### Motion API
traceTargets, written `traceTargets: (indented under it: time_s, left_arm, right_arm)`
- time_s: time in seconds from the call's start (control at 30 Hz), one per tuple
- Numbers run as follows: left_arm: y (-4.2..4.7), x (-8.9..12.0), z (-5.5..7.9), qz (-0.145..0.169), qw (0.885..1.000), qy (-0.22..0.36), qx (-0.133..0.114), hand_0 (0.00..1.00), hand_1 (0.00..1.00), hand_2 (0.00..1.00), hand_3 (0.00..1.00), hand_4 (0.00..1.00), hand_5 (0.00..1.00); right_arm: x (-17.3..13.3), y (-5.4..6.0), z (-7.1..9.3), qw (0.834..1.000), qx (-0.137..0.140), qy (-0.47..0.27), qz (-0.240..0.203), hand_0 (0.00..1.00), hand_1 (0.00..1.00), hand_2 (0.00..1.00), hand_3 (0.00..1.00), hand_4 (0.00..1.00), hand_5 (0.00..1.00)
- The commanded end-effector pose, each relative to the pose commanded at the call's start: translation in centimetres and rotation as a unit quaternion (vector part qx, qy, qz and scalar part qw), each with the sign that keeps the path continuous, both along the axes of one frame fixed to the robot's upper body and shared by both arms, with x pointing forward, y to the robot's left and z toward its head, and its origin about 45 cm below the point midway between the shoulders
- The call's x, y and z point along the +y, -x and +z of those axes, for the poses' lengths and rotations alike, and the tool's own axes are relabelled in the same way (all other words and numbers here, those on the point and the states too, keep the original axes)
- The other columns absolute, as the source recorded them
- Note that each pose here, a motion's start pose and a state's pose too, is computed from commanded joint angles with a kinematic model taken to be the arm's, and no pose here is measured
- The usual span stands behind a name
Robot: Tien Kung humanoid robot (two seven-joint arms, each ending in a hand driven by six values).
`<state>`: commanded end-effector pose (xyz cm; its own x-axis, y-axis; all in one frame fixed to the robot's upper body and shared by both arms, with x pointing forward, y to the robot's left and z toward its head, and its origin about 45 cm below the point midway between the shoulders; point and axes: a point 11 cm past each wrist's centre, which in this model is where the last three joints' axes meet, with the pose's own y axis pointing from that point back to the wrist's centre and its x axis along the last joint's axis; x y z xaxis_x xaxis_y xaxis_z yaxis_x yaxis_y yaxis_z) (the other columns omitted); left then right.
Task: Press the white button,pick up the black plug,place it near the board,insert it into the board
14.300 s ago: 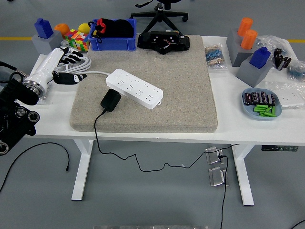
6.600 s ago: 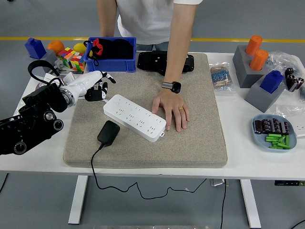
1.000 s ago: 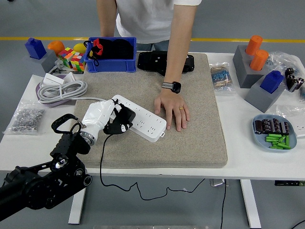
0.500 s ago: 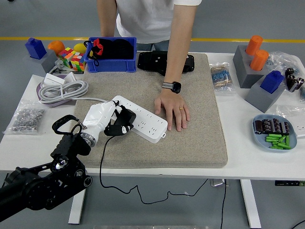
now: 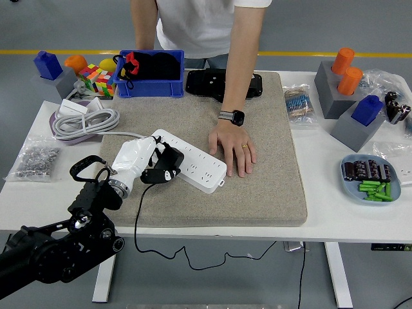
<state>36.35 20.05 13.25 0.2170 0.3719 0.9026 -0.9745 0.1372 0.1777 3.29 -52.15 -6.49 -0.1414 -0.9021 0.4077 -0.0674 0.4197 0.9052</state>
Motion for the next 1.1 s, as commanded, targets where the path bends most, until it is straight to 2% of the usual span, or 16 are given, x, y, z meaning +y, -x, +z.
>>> traceTargets:
  time_s: [0.1,0.13,0.5,0.53,0.67,0.7,0.9,0.93,1.1]
  left_arm:
    - [0.0,-0.01,-0.02,-0.001,1.0,0.0,0.0,0.214,0.353,0.369,0.533,0.943,0.025]
    - [0.0,-0.01,-0.01,0.0,1.0,-0.001,0.0,0.234,0.383,0.373,0.531,0.998,0.158]
    - [-0.04,0.02,0.11,0.0,1.0,-0.002,-0.005,0.238,0.394,0.372,0.534,0.998,0.186]
    - [-0.04,0.02,0.12,0.0,1.0,-0.002,-0.006,0.239,0.428,0.381,0.538,0.998,0.244]
    - [-0.03,0.03,0.13,0.001,1.0,-0.001,-0.008,0.239,0.428,0.381,0.538,0.998,0.244]
    - [-0.02,0.06,0.1,0.002,1.0,0.0,-0.007,0.311,0.519,0.432,0.586,0.998,0.277]
    - [-0.05,0.09,0.07,0.003,1.0,0.002,-0.004,0.311,0.519,0.432,0.586,0.998,0.277]
    - [-0.05,0.09,0.05,0.003,1.0,0.001,-0.004,0.395,0.598,0.519,0.63,0.998,0.316]
    - [-0.04,0.11,-0.06,0.005,1.0,0.0,0.001,0.395,0.598,0.519,0.63,0.998,0.316]
  right_arm:
    - [0.02,-0.02,-0.01,1.0,0.0,0.0,-0.001,0.666,0.675,0.635,0.623,0.697,0.475]
    - [0.03,-0.03,-0.02,1.0,-0.001,-0.001,-0.001,0.666,0.674,0.635,0.623,0.697,0.477]
    - [0.03,-0.01,-0.02,1.0,0.0,-0.001,-0.001,0.666,0.674,0.634,0.623,0.697,0.475]
    - [0.04,-0.01,-0.02,1.0,0.0,-0.001,-0.001,0.666,0.674,0.633,0.622,0.698,0.475]
    - [0.04,0.05,-0.03,1.0,0.001,-0.001,-0.001,0.666,0.674,0.633,0.622,0.698,0.475]
    - [0.04,0.08,-0.03,1.0,0.001,-0.001,-0.001,0.665,0.674,0.634,0.622,0.699,0.474]
    - [0.04,0.03,-0.03,1.0,0.0,-0.001,-0.001,0.665,0.674,0.634,0.622,0.699,0.474]
    - [0.06,0.02,-0.04,1.0,0.0,-0.002,-0.001,0.666,0.674,0.634,0.62,0.699,0.472]
    - [0.07,0.02,-0.04,1.0,0.0,-0.002,-0.002,0.666,0.674,0.634,0.62,0.699,0.472]
